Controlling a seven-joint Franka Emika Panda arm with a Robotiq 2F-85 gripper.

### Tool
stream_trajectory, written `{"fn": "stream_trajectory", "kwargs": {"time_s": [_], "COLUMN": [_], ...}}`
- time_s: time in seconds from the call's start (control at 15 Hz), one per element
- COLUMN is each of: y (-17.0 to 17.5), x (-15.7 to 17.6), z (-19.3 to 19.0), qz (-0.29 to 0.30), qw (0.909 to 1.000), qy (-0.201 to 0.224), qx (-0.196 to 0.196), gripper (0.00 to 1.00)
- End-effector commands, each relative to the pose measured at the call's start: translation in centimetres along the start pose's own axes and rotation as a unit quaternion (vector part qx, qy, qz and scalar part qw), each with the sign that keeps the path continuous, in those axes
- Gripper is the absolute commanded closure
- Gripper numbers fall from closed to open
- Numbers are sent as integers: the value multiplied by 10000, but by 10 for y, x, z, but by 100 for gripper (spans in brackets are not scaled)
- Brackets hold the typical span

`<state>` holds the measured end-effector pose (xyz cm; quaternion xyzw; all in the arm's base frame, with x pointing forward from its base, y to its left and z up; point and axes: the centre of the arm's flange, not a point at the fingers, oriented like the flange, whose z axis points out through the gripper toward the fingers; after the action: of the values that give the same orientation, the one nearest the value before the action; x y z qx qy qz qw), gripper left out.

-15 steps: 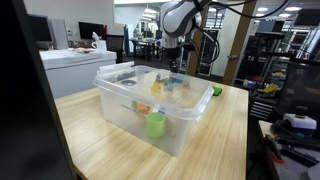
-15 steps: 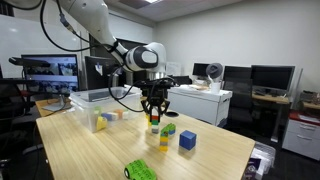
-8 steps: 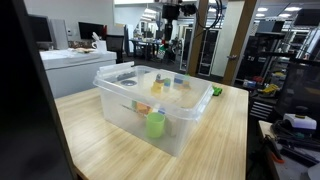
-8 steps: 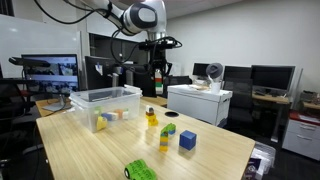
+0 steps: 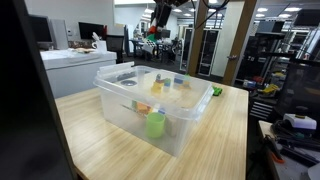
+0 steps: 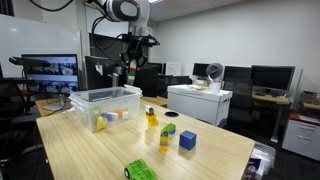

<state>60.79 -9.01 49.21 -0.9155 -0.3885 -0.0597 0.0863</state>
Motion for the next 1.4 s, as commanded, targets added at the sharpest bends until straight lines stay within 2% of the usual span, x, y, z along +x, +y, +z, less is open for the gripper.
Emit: {"fn": "stream_trajectory", "kwargs": {"time_s": [0.0, 0.07, 0.13, 0.27, 0.53, 0.6, 0.73, 0.8, 0.93, 1.13, 1.33], "y": [-35, -40, -42, -44, -23, -14, 24, 47, 72, 100, 111], "x": [-10, -11, -12, -13, -11, -12, -21, -32, -51, -82, -96], "z": [30, 42, 48, 59, 61, 59, 50, 50, 55, 81, 112], "qz": [-671, -803, -885, -993, -872, -814, -518, -251, 149, 962, 1841], "qw": [9958, 9942, 9931, 9911, 9932, 9942, 9979, 9994, 9992, 9923, 9771], "qy": [-109, -197, -252, -315, -244, -218, -155, -205, -290, -514, -757], "qx": [608, 692, 724, 826, 727, 672, 344, 101, -229, -582, -757], "gripper": [89, 89, 39, 32, 2, 1, 0, 0, 0, 0, 0]}}
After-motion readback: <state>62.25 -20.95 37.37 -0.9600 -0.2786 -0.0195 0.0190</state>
